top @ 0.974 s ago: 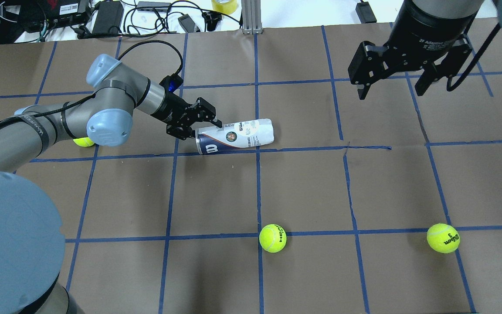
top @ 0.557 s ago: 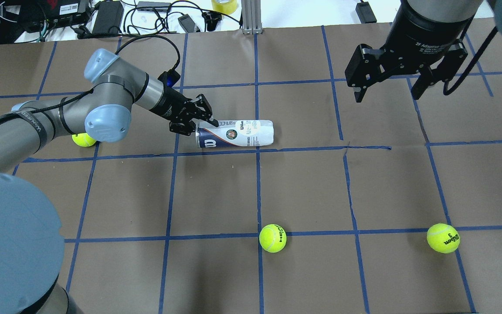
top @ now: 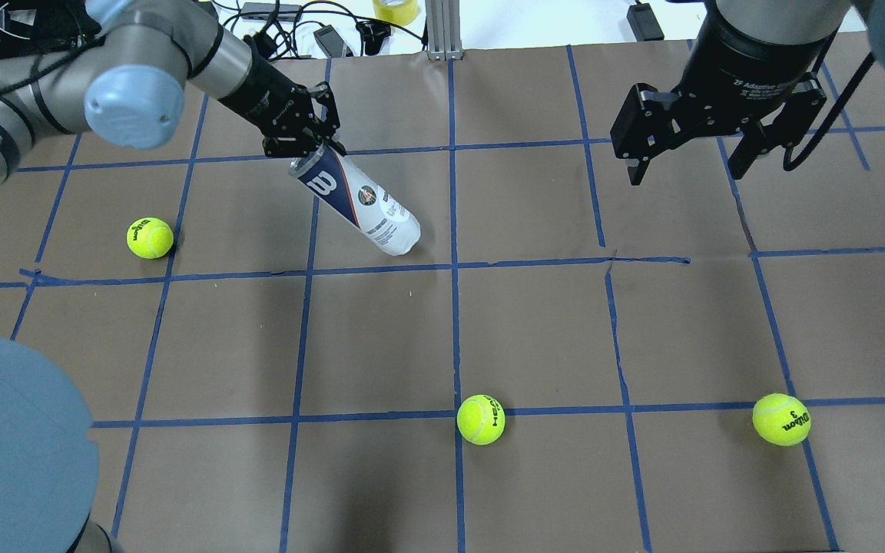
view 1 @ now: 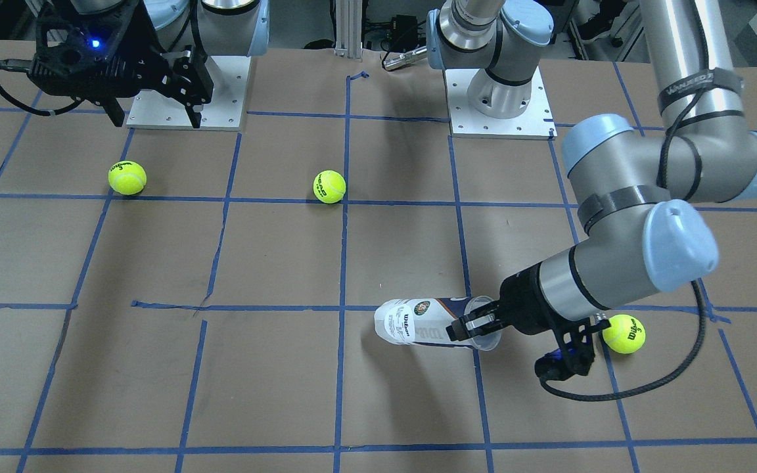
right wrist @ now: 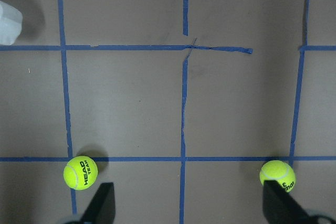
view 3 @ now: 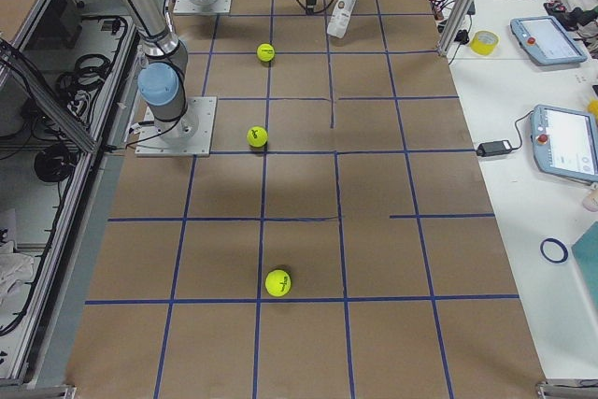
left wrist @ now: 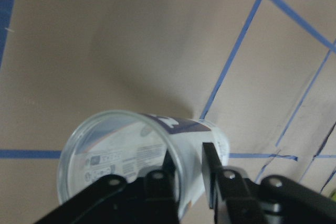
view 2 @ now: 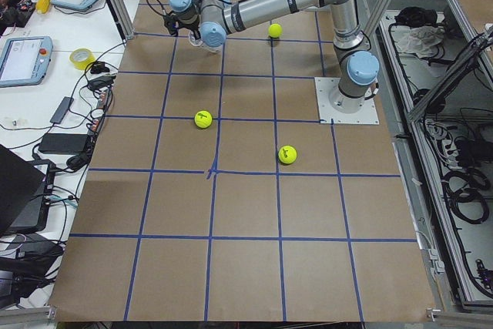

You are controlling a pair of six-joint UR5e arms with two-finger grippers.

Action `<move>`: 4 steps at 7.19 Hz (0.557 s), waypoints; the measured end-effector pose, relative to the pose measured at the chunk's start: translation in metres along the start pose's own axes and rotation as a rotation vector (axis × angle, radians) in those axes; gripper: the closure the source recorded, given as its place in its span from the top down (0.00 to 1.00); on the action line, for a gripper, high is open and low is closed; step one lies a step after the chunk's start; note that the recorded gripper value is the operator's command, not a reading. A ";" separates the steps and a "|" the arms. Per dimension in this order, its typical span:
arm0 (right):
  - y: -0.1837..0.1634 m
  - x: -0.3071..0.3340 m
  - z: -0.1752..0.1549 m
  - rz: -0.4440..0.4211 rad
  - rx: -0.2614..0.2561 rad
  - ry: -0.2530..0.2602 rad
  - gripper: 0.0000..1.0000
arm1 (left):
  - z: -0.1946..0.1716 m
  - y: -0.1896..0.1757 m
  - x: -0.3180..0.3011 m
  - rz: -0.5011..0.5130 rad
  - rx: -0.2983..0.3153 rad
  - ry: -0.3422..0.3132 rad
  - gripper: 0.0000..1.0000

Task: Lift up tennis ball bucket
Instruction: 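Swing the can upright with the left gripper and set it on the table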

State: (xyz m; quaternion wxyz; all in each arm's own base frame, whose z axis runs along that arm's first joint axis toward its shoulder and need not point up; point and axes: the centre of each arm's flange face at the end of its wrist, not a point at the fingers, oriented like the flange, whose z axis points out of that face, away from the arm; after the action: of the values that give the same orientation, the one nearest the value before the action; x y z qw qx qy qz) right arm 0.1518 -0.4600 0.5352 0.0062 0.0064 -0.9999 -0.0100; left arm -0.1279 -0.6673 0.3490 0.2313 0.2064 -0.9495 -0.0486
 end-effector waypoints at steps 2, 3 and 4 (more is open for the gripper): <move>0.000 0.000 0.001 -0.003 -0.002 0.000 1.00 | -0.056 0.009 0.041 0.093 0.151 -0.217 0.00; 0.000 0.000 0.001 -0.004 -0.003 0.000 1.00 | -0.058 0.021 0.064 0.209 0.238 -0.334 0.00; 0.000 0.000 0.002 -0.006 -0.003 0.000 1.00 | -0.046 0.031 0.086 0.331 0.313 -0.411 0.00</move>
State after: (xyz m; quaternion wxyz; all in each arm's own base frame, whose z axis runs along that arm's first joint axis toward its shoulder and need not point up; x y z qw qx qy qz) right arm 0.1519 -0.4604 0.5336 0.0063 0.0095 -0.9999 -0.0116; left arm -0.1875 -0.6742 0.4318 0.0045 0.0679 -0.9931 0.0956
